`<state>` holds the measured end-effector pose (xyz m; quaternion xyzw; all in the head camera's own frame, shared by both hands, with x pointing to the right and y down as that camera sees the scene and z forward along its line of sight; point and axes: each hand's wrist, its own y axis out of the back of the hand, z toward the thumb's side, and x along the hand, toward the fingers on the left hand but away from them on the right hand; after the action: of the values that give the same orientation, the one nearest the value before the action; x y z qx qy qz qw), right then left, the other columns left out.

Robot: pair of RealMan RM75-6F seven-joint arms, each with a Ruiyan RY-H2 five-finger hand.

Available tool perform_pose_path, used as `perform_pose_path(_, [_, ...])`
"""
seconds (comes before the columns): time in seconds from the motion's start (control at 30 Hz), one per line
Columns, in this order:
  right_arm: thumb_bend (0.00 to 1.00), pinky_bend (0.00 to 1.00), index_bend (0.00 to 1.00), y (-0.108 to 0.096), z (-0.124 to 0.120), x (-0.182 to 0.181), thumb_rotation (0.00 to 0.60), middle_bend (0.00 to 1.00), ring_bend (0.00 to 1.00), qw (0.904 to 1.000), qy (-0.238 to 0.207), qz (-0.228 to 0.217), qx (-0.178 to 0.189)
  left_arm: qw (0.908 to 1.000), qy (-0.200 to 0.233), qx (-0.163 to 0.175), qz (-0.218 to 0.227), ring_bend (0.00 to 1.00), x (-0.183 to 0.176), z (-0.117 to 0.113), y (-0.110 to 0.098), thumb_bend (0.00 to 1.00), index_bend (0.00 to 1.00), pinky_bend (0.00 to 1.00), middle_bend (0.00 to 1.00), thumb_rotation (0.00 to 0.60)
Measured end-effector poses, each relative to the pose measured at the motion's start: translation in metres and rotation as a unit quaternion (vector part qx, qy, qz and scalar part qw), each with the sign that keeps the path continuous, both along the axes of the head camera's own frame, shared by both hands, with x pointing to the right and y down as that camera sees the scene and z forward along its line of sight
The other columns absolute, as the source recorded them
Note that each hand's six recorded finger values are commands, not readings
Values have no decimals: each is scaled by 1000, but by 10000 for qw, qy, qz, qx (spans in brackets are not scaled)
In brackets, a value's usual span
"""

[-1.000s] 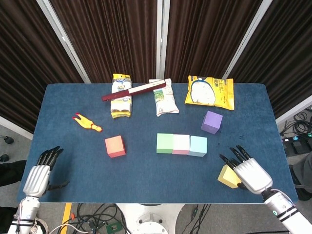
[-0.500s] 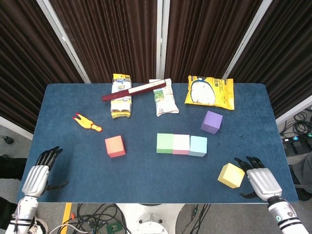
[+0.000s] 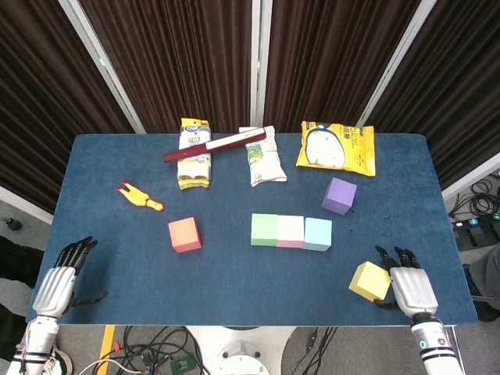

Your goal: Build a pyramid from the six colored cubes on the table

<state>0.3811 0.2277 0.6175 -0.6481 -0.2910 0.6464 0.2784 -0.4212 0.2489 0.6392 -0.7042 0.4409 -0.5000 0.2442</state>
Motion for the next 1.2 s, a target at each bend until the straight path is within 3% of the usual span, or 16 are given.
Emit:
perform_pose_path(0.27, [0,0,0,5,10,1,600,371,0,10000,40,69,-18,10000,-4,-21,-10,0,-1,1,2,0,93,42,29,600])
perform_pose_path(0.53, [84,0,0,0,4,3,600,425,34,9990,-120,251,347,10000,2,-33,-5,0,0,2,3,0,93,42,29,600])
perform_pose_path(0.77, [97,0,0,-10,-10,4,600,464,48,9970,-309,310,638,10000,8,-44,27,0,2,3,2,0,93,42,29,600])
perform_pose_path(0.9, [96,0,0,-27,-30,2,600,476,53,9939,-545,199,933,10000,-12,-47,66,0,5,2,1,0,93,42,29,600])
perform_pose_path(1.03, [94,0,0,-56,-58,-2,600,476,53,9895,-713,-154,1250,10000,-22,-23,52,0,6,1,-1,0,93,42,29,600])
perform_pose_path(1.2, [94,0,0,-89,-67,-21,600,471,53,9834,-1302,-473,1170,10000,-25,-37,62,0,8,3,-1,0,93,42,29,600])
